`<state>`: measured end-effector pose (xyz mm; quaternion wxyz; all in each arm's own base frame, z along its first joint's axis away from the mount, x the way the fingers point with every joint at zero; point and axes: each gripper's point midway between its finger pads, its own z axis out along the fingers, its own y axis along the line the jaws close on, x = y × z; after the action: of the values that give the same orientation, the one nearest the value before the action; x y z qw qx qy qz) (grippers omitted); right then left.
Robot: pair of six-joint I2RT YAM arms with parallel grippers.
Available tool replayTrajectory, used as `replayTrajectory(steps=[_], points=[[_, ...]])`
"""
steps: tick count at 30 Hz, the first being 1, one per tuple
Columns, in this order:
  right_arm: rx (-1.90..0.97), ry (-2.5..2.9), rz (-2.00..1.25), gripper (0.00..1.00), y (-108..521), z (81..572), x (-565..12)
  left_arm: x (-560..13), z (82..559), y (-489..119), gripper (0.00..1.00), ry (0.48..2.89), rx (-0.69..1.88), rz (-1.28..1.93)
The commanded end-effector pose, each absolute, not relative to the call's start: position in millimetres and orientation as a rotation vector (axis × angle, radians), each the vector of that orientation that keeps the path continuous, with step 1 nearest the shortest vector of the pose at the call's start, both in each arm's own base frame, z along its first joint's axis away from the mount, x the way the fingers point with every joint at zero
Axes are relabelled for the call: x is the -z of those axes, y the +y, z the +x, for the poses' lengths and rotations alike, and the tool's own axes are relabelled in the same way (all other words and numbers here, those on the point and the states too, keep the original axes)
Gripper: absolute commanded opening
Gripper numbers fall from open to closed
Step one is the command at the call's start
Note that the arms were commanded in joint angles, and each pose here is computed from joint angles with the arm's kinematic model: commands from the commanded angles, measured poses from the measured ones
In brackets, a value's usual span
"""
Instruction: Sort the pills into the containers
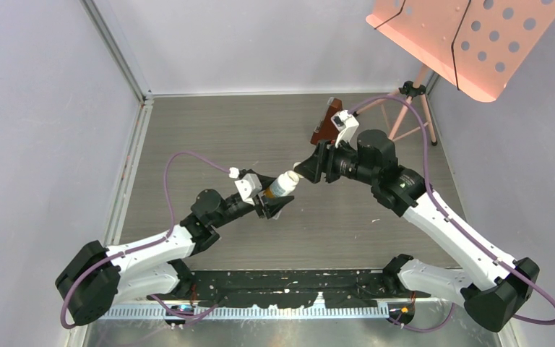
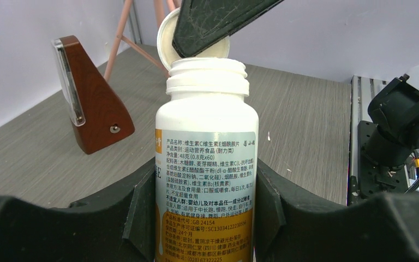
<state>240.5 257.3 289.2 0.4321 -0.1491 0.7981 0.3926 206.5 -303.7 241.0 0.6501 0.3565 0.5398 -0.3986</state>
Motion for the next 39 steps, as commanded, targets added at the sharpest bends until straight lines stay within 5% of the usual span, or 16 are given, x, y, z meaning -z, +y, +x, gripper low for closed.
replayTrajectory(steps=[1, 4, 8, 10, 15, 16, 17, 30, 39], points=[[-1.175, 1.885, -0.258, 0.63, 269.1, 234.8, -321.3, -282.0, 207.6, -299.2, 0.0, 1.082, 0.89, 0.756], [-1.217, 1.872, -0.201, 0.54, 270.2, 235.3, -324.1, -284.6, 207.8, -298.1, 0.0, 1.074, 0.888, 0.747], [-1.242, 1.855, -0.209, 0.27, 273.3, 234.9, -326.0, -287.5, 208.6, -295.9, 0.05, 1.073, 0.899, 0.714], [-1.236, 1.858, -0.208, 0.09, 273.5, 236.4, -325.8, -288.1, 209.4, -294.5, 0.19, 1.078, 0.904, 0.694], [-1.219, 1.794, -0.253, 0.05, 271.2, 235.1, -341.8, -285.5, 219.9, -282.7, 0.71, 1.124, 0.875, 0.592], [-1.227, 1.782, -0.27, 0.05, 272.1, 233.2, -346.9, -284.4, 223.8, -278.6, 0.95, 1.136, 0.855, 0.565], [-1.227, 1.773, -0.289, 0.06, 272.7, 232.1, -349.3, -283.7, 227.2, -274.7, 0.99, 1.142, 0.832, 0.546], [-1.174, 1.745, -0.325, 0.05, 264.9, 234.2, -374.9, -276.9, 231.6, -241.3, 1.0, 1.222, 0.62, 0.576], [-1.273, 1.735, -0.378, 0.06, 269.3, 214.1, -397.8, -297.4, 189.3, -284.3, 0.96, 1.145, 0.854, 0.89]])
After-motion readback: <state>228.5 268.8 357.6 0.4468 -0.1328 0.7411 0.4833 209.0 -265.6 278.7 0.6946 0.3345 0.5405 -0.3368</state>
